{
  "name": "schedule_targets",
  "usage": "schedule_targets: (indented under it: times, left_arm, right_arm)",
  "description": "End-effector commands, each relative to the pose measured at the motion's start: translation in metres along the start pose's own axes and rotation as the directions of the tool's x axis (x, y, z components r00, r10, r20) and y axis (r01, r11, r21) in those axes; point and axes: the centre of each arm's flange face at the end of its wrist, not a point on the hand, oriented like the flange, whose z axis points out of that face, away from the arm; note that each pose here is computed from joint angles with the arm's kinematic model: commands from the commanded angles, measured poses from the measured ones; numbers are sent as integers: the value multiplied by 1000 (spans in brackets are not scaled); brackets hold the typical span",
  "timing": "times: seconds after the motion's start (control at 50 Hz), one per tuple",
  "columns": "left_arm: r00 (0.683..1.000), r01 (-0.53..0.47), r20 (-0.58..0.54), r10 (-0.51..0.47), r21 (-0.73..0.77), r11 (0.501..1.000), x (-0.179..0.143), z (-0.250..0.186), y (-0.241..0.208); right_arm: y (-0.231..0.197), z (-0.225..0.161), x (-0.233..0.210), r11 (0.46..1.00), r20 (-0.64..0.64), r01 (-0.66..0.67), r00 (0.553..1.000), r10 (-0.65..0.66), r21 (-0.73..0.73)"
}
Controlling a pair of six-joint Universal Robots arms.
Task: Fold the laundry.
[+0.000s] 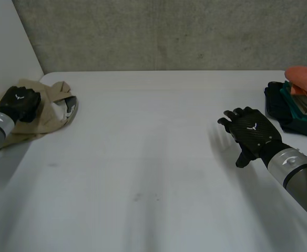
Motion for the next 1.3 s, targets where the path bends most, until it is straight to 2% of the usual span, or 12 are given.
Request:
schedule_targets:
  times: [0.02,0.12,0.2,0.34,0.48,0.66,0.78,0.9,0.98,1.08,1.16,1.3]
  left_arm:
    - [999,-29,48,23,114,993,17,9,-18]
    - [1000,7,10,-10,195,981,34,3,-62]
    - [997,45,42,-57,250,967,19,1,-87]
    - [994,57,82,-77,221,974,15,7,-72]
    - [991,1,130,-16,114,993,-1,10,-25]
    - [994,-38,106,35,20,999,6,26,22]
    - [993,-45,107,41,27,999,6,26,16]
    - [993,-63,110,50,117,991,14,14,-44]
    - [999,-16,45,7,193,981,47,2,-90]
    - [991,121,-81,-103,274,954,89,-29,-151]
    - [960,232,-228,-164,312,921,138,-63,-192]
    - [857,321,-495,-143,294,901,257,-124,-223]
  right_arm:
    - [0,0,1,1000,-7,-1,1000,1,0]
    - [-1,0,1,1000,-7,0,1000,0,1]
    - [-1,0,2,1000,-11,0,1000,0,1]
    - [1,1,6,1000,-20,-2,1000,2,-2]
    - [-1,2,7,1000,-22,2,1000,-2,5]
    - [2,4,6,1000,-19,-1,1000,1,0]
    - [3,5,7,1000,-24,1,1000,-1,2]
    - [3,5,7,1000,-22,0,1000,0,0]
    - [3,5,7,1000,-23,-1,1000,1,-2]
    - [5,5,15,1000,-54,-3,999,3,-12]
    - [5,5,28,1000,-121,-7,993,4,-28]
    - [6,5,56,998,-266,-38,964,21,-59]
